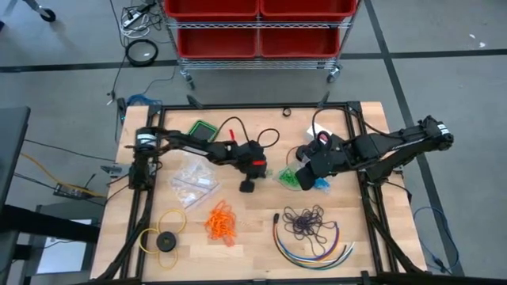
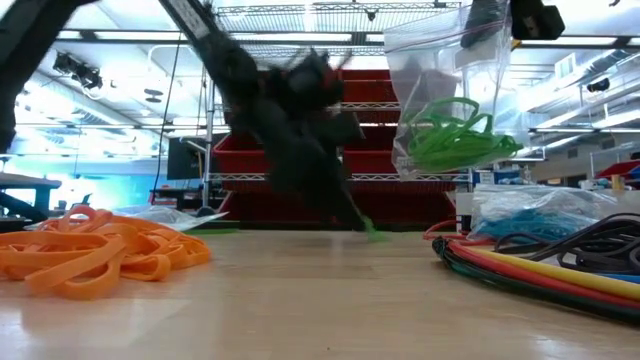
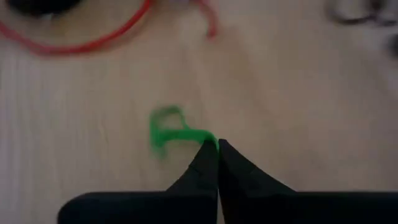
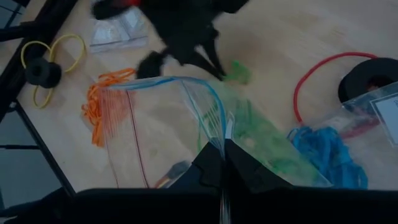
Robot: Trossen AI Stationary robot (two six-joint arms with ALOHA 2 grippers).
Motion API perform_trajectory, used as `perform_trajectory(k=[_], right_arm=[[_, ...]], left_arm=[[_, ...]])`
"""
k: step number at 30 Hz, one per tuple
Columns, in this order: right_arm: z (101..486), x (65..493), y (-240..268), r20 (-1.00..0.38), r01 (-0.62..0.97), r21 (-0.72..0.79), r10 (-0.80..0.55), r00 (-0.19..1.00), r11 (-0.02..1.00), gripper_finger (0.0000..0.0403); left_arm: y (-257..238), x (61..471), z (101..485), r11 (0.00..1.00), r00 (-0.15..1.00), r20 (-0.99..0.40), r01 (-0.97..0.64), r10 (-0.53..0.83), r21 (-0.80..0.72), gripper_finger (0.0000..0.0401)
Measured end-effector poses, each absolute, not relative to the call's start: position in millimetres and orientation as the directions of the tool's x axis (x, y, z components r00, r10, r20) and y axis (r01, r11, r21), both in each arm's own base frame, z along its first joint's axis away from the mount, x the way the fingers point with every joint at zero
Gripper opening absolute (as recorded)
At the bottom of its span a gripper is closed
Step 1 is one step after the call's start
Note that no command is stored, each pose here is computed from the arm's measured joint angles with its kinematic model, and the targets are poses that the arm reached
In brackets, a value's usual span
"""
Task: Sort rubber bands
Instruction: Put the green rubber band into the transparent zip bag
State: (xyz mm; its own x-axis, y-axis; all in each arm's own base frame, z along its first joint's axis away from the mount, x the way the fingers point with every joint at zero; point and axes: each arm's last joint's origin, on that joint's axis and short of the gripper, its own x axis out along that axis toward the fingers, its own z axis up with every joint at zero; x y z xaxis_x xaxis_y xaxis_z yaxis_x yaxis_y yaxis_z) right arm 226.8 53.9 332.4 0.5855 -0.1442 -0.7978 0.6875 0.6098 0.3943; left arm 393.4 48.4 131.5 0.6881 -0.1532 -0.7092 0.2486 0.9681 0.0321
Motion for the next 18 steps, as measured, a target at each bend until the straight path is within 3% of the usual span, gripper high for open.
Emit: perform_trajectory(k=[7, 12, 18], right_arm=[[322, 237, 60, -0.821, 0.708, 0.371, -0.144, 0.553, 0.601, 0.0], [303, 256, 62, -0.862, 0.726, 0.34, -0.11, 0.494, 0.598, 0.0], [286, 284, 57, -0.863, 0.703, 0.362, -0.064, 0.501, 0.613, 0.0]], left_arm=[[16, 366, 200, 0.918, 0.699, -0.689, 0.375, -0.19, 0.127, 0.0001], [-12, 342, 248, 0.889, 0.762, -0.63, 0.382, -0.15, 0.251, 0.0001], [-45, 325, 277, 0.853, 0.811, -0.564, 0.398, -0.156, 0.337, 0.0001]])
